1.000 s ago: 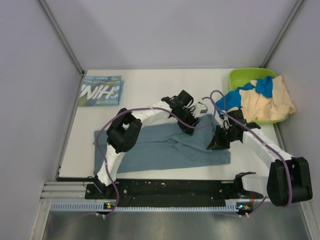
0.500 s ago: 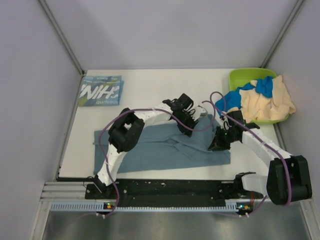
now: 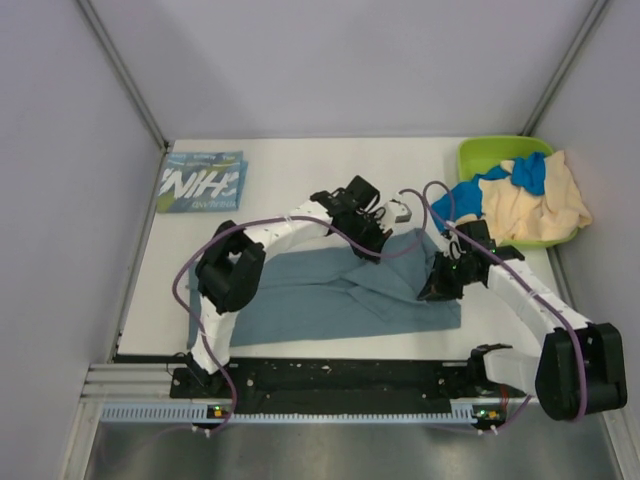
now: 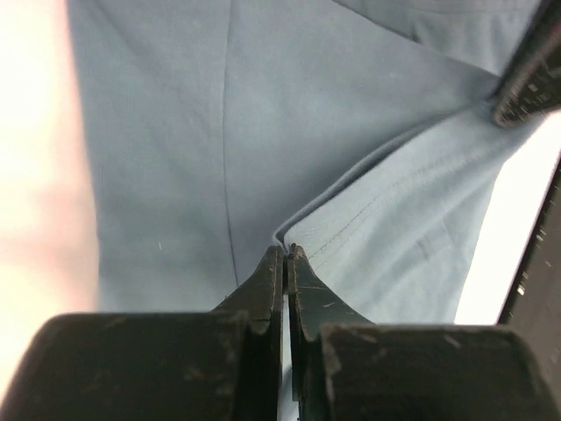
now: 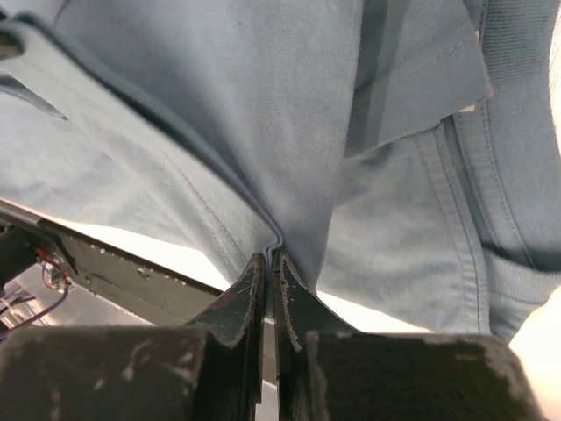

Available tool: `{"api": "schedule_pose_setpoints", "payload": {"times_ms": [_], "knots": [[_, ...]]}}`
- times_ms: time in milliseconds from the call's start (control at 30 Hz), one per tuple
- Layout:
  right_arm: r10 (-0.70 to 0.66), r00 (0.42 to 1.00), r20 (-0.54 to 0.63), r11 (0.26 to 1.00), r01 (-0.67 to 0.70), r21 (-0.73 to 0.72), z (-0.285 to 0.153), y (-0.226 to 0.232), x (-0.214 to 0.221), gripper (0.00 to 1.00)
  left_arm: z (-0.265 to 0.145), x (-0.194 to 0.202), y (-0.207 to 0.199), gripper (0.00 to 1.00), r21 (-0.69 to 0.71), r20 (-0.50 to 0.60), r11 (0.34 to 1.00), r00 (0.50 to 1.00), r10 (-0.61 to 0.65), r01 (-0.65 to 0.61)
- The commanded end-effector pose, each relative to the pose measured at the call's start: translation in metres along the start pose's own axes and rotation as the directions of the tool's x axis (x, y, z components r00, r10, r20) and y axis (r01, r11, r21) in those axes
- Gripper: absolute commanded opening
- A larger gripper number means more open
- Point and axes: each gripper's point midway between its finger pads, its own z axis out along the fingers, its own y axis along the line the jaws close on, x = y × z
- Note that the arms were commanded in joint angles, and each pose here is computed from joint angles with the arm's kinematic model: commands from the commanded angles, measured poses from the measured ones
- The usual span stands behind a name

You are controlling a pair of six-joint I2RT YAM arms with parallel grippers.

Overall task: Fold and stack the t-shirts
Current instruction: Fold the other side of the tshirt into a rectangle

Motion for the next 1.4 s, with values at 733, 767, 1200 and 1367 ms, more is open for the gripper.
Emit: {"api": "schedule_pose_setpoints", "payload": {"times_ms": [733, 767, 1200, 1367], "knots": [[-0.306, 0.945, 0.113, 0.950, 0.294, 0.109, -0.011, 0.039, -0.092, 0.00, -0.061, 0.009, 0.030, 0.00, -0.055, 0.173, 0.978, 0.967, -0.189, 0.201], [-0.337, 0.933, 0.127, 0.936, 0.318, 0.148, -0.004, 0.033, -0.105, 0.00, -0.058, 0.009, 0.036, 0.00, -0.070, 0.182, 0.975, 0.964, -0.195, 0.210], [-0.447, 0.817, 0.365, 0.892, 0.377, 0.248, 0.023, 0.020, -0.173, 0.00, -0.047, 0.016, 0.063, 0.00, -0.184, 0.218, 0.948, 0.951, -0.219, 0.261], [-0.421, 0.862, 0.281, 0.898, 0.353, 0.262, 0.033, 0.008, -0.160, 0.00, -0.037, 0.034, 0.068, 0.00, -0.204, 0.169, 0.936, 0.952, -0.254, 0.286]]}}
